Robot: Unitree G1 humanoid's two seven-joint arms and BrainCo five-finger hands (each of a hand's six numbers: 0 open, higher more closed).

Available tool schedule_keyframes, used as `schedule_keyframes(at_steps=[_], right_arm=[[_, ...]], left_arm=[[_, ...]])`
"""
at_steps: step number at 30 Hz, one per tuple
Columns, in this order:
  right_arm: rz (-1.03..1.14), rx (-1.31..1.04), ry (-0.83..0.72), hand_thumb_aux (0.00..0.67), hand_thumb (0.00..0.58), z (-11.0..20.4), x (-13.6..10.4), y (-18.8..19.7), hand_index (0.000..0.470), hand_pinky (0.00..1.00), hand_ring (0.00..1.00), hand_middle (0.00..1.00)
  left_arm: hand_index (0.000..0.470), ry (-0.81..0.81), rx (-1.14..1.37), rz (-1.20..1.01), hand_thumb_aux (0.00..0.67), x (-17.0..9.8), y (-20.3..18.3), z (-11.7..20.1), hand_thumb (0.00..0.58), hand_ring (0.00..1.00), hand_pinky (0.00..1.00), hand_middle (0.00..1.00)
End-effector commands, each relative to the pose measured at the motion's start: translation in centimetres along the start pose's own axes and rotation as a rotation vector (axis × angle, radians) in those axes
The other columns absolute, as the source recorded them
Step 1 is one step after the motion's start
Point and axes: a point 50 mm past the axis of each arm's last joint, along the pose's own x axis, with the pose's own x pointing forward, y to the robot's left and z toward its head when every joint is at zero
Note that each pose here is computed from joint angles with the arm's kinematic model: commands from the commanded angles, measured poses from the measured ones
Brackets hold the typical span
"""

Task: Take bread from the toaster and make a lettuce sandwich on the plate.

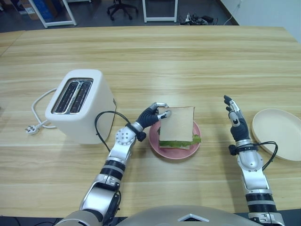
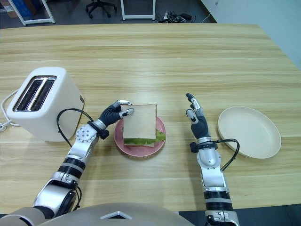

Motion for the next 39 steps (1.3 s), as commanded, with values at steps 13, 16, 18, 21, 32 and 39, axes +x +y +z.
schedule_keyframes(at_steps=[13,16,18,21,32,39], right_arm=[[0.222,-0.371,-0.269,0.000,0.000,3.1,-1.4,3.3,0.000,0.00,0.00,0.00],[0.329,-0.560,-0.390,0.000,0.000,3.7,-2.3,4.9,0.000,0.00,0.00,0.00],[0.409,-0.723,-0.439,0.000,0.000,3.0,-2.8,6.0,0.000,0.00,0.00,0.00],[0.497,-0.905,-0.453,0.000,0.000,1.2,-3.3,6.8,0.000,0.00,0.00,0.00],[0.757,-1.189,-0.378,0.000,0.000,-4.8,-3.4,9.9,0.000,0.00,0.00,0.00],[0.900,-1.195,-0.363,0.000,0.000,-6.1,-5.4,11.4,0.000,0.00,0.00,0.00]], left_arm=[[0.470,0.209,0.281,-0.054,0.670,-0.1,0.2,-2.3,0.580,1.00,1.00,1.00],[0.470,0.213,0.302,-0.041,0.670,-0.1,0.5,-2.3,0.580,1.00,1.00,1.00],[0.470,0.215,0.306,-0.040,0.670,-0.1,0.6,-2.3,0.580,1.00,1.00,1.00],[0.470,0.221,0.313,-0.041,0.670,0.0,0.6,-2.4,0.580,1.00,1.00,1.00],[0.470,0.233,0.348,-0.054,0.670,-0.2,0.5,-2.6,0.580,1.00,1.00,1.00],[0.000,0.173,0.923,0.244,0.000,0.2,2.7,0.5,0.000,0.00,0.00,0.00]])
